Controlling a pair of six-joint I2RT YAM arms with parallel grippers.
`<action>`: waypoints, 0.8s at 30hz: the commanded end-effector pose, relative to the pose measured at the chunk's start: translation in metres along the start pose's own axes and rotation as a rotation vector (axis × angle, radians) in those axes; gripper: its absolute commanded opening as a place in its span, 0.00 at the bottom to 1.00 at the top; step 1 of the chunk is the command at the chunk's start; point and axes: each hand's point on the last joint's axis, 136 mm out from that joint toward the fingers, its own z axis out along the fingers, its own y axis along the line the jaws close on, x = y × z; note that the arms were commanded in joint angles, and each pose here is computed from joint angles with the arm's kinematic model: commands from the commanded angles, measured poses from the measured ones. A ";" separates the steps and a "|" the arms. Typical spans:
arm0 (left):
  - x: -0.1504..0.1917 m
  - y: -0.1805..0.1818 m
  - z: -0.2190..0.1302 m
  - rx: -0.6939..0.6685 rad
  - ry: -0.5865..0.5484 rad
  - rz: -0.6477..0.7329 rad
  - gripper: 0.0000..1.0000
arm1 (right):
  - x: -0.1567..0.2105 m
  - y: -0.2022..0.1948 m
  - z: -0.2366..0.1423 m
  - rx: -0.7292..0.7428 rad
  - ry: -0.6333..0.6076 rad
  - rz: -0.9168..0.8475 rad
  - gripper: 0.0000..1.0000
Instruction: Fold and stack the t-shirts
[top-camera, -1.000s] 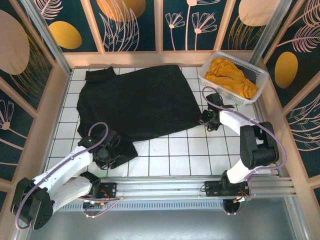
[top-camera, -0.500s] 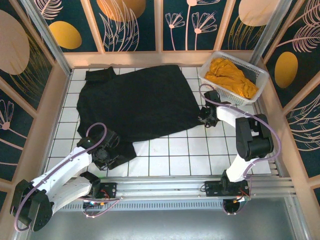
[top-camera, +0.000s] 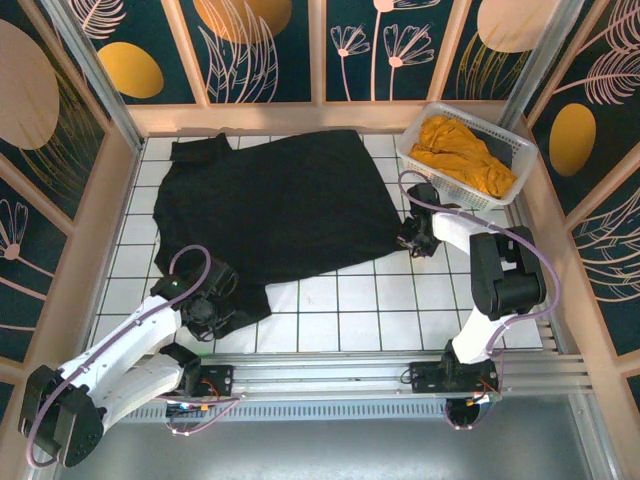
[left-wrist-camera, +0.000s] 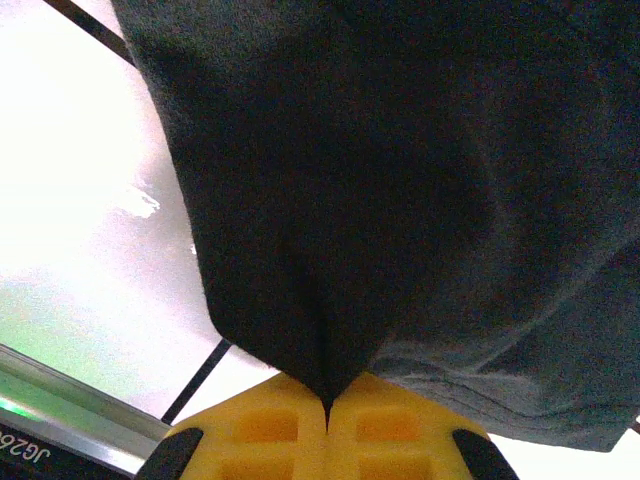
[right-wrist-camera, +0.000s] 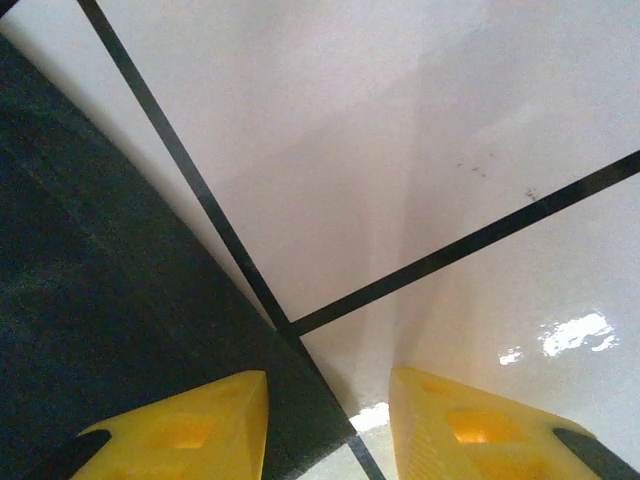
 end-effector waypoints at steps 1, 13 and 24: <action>-0.002 0.002 -0.007 -0.008 -0.016 -0.012 0.00 | 0.006 -0.006 -0.004 0.019 0.004 -0.015 0.37; -0.007 0.003 -0.012 -0.011 -0.041 -0.008 0.00 | 0.007 0.007 0.010 0.039 0.026 0.007 0.00; 0.012 0.021 -0.019 -0.010 0.035 -0.054 0.00 | 0.033 -0.045 -0.051 0.106 0.006 0.099 0.00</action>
